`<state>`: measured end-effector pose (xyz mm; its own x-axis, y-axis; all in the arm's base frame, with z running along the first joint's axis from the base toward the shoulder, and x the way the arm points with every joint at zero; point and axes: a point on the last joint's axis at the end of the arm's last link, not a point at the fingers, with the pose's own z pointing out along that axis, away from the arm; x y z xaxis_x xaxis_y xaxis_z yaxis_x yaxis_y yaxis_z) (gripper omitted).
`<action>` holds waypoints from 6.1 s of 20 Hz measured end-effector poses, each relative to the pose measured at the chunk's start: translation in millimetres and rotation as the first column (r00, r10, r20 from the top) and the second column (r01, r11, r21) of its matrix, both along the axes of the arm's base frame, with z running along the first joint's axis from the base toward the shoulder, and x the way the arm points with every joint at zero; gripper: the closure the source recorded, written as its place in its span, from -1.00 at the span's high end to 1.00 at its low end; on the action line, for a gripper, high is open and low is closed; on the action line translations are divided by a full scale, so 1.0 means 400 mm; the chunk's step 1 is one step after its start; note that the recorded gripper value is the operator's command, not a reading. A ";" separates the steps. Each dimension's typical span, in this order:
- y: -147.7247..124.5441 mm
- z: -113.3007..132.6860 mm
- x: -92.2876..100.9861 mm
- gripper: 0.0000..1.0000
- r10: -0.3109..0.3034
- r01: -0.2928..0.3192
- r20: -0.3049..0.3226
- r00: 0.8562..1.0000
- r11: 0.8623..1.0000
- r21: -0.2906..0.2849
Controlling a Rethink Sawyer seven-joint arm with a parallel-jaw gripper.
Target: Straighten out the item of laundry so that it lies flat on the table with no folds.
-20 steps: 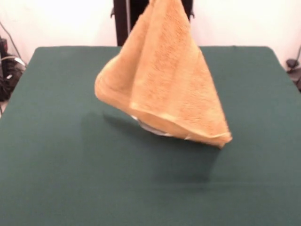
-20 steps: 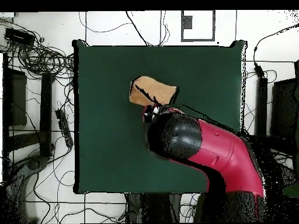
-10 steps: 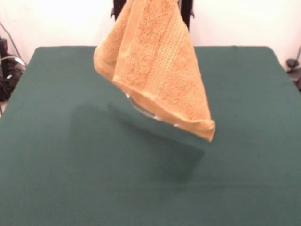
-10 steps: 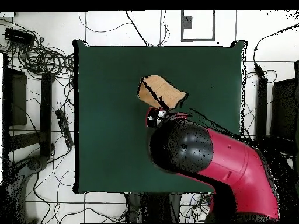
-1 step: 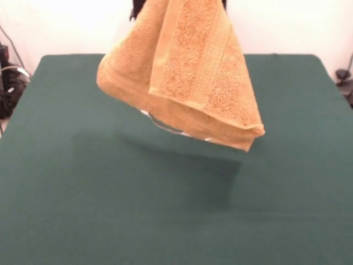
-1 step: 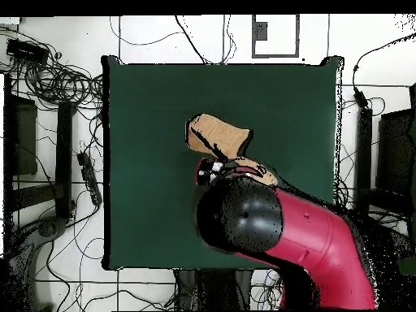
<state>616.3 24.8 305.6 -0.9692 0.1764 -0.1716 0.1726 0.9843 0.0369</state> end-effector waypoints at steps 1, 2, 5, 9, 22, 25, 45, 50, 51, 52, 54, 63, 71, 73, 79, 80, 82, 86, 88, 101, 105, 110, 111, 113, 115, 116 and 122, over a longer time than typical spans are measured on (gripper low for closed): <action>0.010 -0.004 -0.004 -1.00 0.004 -0.004 0.000 1.000 1.000 -0.001; 0.051 -0.022 -0.017 -1.00 0.022 -0.022 0.001 1.000 1.000 -0.009; 0.150 -0.047 -0.043 -1.00 0.044 -0.043 0.018 0.999 0.999 -0.027; 0.267 -0.072 -0.067 -1.00 0.034 -0.033 0.040 0.999 0.999 -0.034; 0.466 -0.125 -0.141 -1.00 -0.146 0.146 0.055 0.988 0.989 0.015; 0.436 -0.140 -0.125 -1.00 -0.171 0.170 0.070 0.983 0.985 0.015; 0.030 -0.514 -0.025 -1.00 -0.240 0.262 0.232 0.943 0.962 -0.069; -0.018 -0.535 -0.025 -1.00 -0.241 0.258 0.219 0.945 0.965 -0.055; -0.026 -0.537 -0.024 -1.00 -0.244 0.261 0.219 0.945 0.964 -0.052; -0.032 -0.539 -0.022 -1.00 -0.247 0.263 0.218 0.944 0.963 -0.048; -0.037 -0.540 -0.021 -1.00 -0.248 0.264 0.217 0.944 0.964 -0.046; -0.064 -0.535 -0.012 -1.00 -0.235 0.245 0.212 0.949 0.969 -0.026; -0.094 -0.504 0.027 -1.00 -0.235 0.237 0.172 0.957 0.971 0.008; -0.099 -0.501 0.044 -1.00 -0.231 0.231 0.166 0.959 0.973 0.018; -0.131 -0.513 0.127 -1.00 -0.221 0.215 0.136 0.966 0.975 0.061; -0.138 -0.520 0.140 -1.00 -0.219 0.212 0.132 0.967 0.975 0.066; -0.149 -0.544 0.168 -1.00 -0.218 0.209 0.126 0.968 0.975 0.081; -0.160 -0.590 0.205 -1.00 -0.208 0.196 0.123 0.970 0.975 0.102; -0.159 -0.613 0.221 -1.00 -0.201 0.188 0.125 0.972 0.976 0.114; -0.121 -0.727 0.292 -1.00 -0.158 0.131 0.143 0.977 0.974 0.183; -0.102 -0.741 0.293 1.00 -0.137 0.108 0.146 0.980 0.976 0.188; -0.087 -0.740 0.297 1.00 -0.122 0.092 0.154 0.981 0.977 0.190; -0.087 -0.740 0.297 1.00 -0.115 0.085 0.157 0.981 0.979 0.185; -0.090 -0.735 0.296 1.00 -0.101 0.073 0.159 0.982 0.982 0.173; -0.094 -0.716 0.301 1.00 -0.092 0.066 0.163 0.982 0.985 0.161; -0.095 -0.706 0.304 1.00 -0.090 0.064 0.165 0.982 0.986 0.157; -0.105 -0.602 0.333 1.00 -0.065 0.043 0.196 0.979 0.993 0.114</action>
<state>749.6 -17.2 64.7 -0.9062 0.2558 -0.3366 0.2040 0.9619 0.1818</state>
